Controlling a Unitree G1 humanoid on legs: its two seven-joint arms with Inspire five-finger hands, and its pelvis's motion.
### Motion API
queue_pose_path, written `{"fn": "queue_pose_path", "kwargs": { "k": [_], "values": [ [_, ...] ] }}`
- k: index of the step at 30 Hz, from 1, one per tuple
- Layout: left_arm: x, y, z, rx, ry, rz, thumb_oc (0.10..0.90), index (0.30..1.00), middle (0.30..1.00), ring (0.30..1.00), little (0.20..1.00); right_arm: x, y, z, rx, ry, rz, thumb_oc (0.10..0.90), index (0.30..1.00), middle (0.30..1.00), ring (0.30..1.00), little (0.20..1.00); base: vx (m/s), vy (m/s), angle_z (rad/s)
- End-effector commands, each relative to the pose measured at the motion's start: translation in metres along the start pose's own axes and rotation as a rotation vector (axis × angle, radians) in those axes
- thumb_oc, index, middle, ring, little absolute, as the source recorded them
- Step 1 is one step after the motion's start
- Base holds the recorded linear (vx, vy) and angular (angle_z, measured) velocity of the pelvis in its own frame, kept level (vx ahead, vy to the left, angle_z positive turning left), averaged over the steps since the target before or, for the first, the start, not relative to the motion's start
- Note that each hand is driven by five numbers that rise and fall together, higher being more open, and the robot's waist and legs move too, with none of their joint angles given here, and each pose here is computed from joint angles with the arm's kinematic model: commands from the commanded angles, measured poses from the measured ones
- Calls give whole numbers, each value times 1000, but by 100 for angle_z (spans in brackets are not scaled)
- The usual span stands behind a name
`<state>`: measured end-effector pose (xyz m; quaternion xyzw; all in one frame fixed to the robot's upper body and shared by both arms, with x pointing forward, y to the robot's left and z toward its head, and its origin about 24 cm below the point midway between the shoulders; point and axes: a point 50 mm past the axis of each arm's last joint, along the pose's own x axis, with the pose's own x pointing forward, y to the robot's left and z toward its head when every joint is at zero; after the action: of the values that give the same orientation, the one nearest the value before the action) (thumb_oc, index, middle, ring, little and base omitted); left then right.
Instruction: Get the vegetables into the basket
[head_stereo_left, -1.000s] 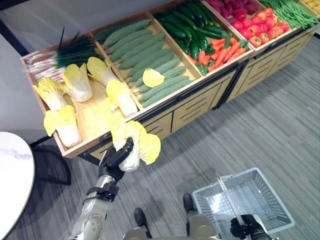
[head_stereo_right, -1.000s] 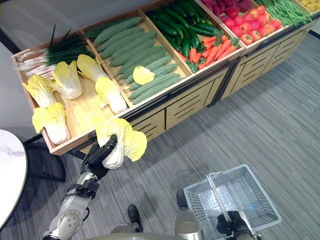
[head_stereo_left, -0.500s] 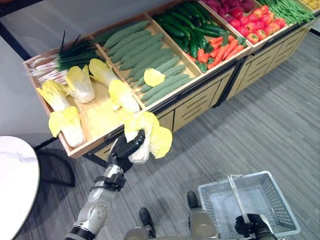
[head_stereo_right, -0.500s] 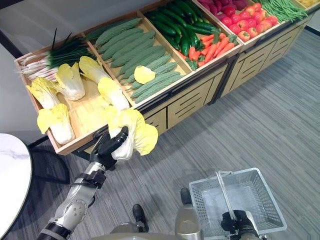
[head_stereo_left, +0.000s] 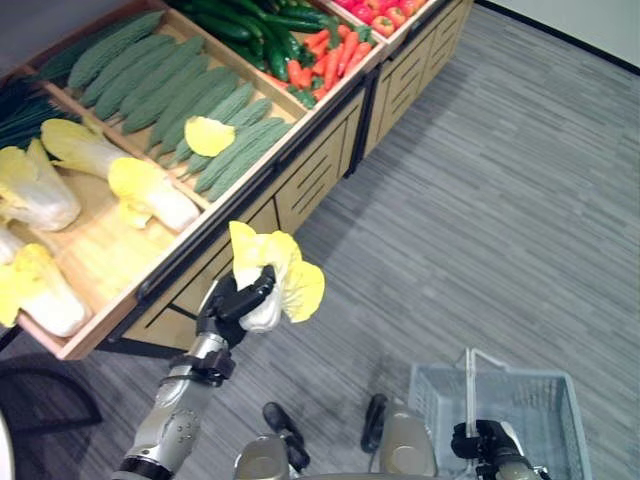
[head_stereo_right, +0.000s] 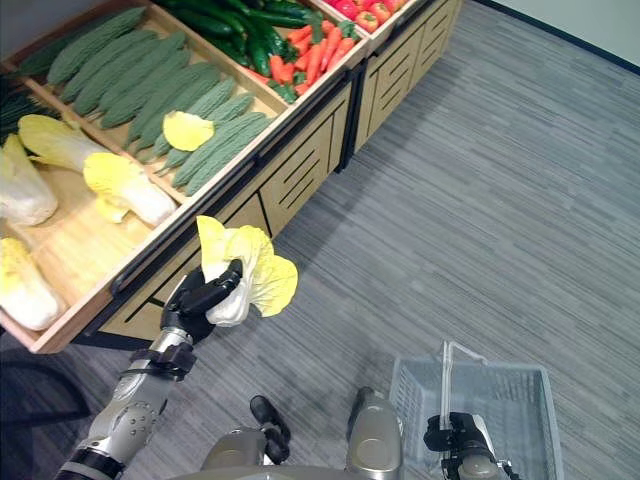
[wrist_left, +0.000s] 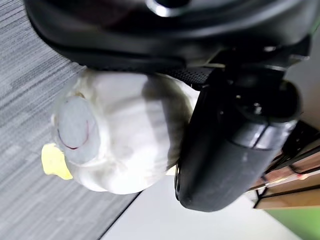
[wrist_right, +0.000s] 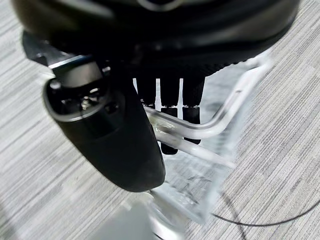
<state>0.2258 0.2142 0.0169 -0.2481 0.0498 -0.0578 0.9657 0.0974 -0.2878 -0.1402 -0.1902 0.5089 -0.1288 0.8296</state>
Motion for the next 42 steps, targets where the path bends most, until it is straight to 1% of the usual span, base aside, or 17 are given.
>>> {"fn": "queue_pose_path", "kwargs": {
  "k": [1,5,11,17,18,20,21,24,27,29,33,37,42],
  "values": [
    [17,-45,42,25,-224,-240,400,300,300,300,300,-2,1,1,-19,-52,-8,400,300,300,300,300,25,-152,-26],
    [18,-50,40,10,-221,-261,400,300,300,300,300,-3,-4,-2,-13,-55,-21,400,300,300,300,300,5,-155,-22],
    [24,-66,33,-13,-191,-335,400,300,300,300,300,-8,-23,-29,50,37,-97,400,300,300,300,300,-9,-169,-19],
    [31,-79,33,-30,-190,-385,400,300,300,300,300,-11,-32,-39,65,68,-135,400,300,300,300,300,13,-126,-15],
    [31,-82,34,-32,-199,-396,400,300,300,300,300,-11,-39,-40,67,76,-155,400,300,300,300,300,48,-83,-16],
    [32,-84,35,-36,-208,-400,400,300,300,300,300,-9,-43,-35,64,66,-165,400,300,300,300,300,-24,-2,-45],
    [35,-89,35,-39,-226,-401,400,300,300,300,300,-7,-51,-28,69,49,-197,400,300,300,300,300,-77,109,-70],
    [39,-94,39,-17,-266,-395,400,300,300,300,300,-3,-57,-15,51,16,-219,400,300,300,300,300,77,142,-120],
    [39,-95,42,-14,-285,-402,400,300,300,300,300,-2,-60,-11,38,5,-226,400,300,300,300,300,161,157,-121],
    [37,-94,45,-6,-298,-403,400,300,300,300,300,-1,-61,-6,31,-9,-223,400,300,300,300,300,171,240,-126],
    [36,-90,42,-4,-280,-407,400,300,300,300,300,-2,-59,-10,36,5,-208,400,300,300,300,300,122,258,-108],
    [36,-84,48,53,-278,-410,400,300,300,300,300,-1,-43,-11,39,26,-165,400,300,300,300,300,81,263,-70],
    [31,-76,42,69,-248,-379,400,300,300,300,300,-1,-37,-15,30,43,-150,400,300,300,300,300,65,50,-38]
  ]
}}
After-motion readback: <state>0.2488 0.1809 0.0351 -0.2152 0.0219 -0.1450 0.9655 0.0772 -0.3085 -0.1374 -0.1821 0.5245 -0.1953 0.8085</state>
